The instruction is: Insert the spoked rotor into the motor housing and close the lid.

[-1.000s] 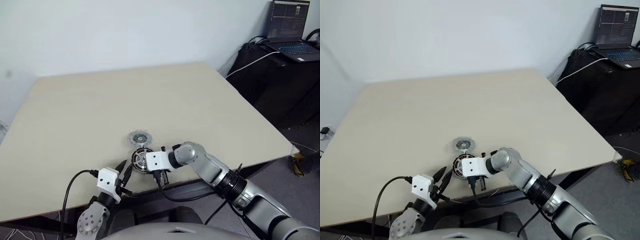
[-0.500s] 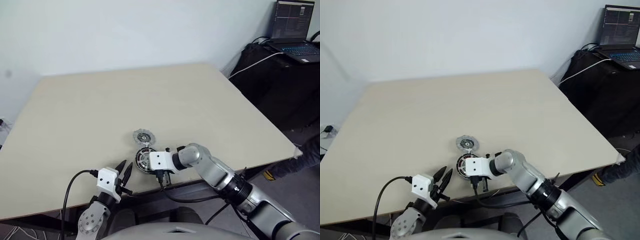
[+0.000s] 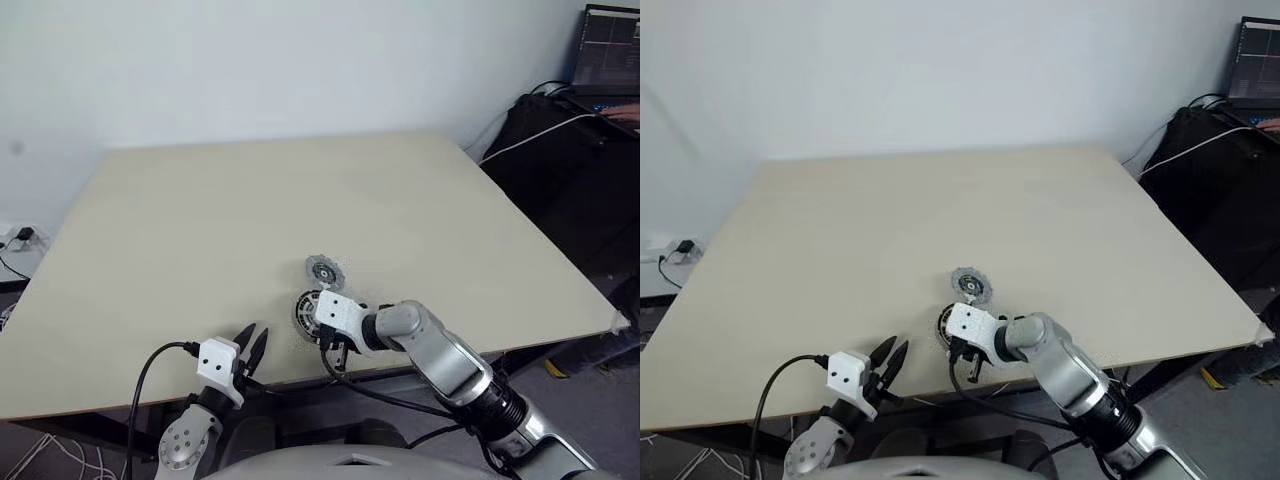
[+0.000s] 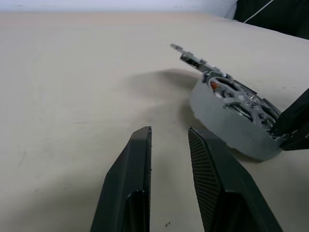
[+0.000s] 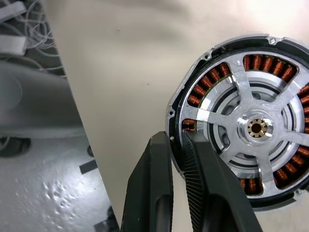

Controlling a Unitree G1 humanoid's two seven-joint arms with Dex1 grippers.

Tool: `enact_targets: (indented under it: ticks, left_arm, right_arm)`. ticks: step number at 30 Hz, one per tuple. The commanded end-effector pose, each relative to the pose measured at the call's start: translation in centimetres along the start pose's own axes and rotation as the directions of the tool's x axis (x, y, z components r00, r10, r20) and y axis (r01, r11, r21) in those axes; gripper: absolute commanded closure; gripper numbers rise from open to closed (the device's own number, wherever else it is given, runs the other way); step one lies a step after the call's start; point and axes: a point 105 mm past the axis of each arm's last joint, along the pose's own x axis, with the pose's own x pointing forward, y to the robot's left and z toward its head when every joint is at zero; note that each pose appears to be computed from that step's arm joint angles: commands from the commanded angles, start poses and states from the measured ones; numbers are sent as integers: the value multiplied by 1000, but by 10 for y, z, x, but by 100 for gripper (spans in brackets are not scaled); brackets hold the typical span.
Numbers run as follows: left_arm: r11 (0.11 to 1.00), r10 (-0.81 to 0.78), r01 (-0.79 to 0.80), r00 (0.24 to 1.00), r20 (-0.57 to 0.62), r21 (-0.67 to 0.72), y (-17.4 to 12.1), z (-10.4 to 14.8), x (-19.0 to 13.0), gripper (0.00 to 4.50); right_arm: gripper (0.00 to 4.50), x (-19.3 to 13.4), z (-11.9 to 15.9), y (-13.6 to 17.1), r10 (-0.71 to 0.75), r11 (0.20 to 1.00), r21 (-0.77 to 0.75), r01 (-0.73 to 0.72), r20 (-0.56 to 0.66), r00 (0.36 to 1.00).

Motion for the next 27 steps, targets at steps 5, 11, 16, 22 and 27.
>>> enact_targets:
  ticks: [5,11,16,22,27]
  left_arm:
    - [1000,-16,16,999,37,3,-1,6,3,327]
    - [1000,-23,23,999,35,1,-2,6,4,327]
    - [1000,-27,27,999,36,2,-2,6,5,327]
    - [1000,-22,22,999,35,4,-1,6,5,327]
    - [1000,-15,15,999,38,3,-1,7,4,327]
  right_arm:
    - [443,-23,-18,-11,-85,961,257,105,-88,993]
    - [443,-20,10,-18,-148,870,471,144,-29,989]
    - [443,-6,30,-22,-183,757,638,144,-4,983]
    - [443,12,43,-28,-191,636,761,124,0,982]
    - [443,25,48,-34,-192,588,801,115,0,981]
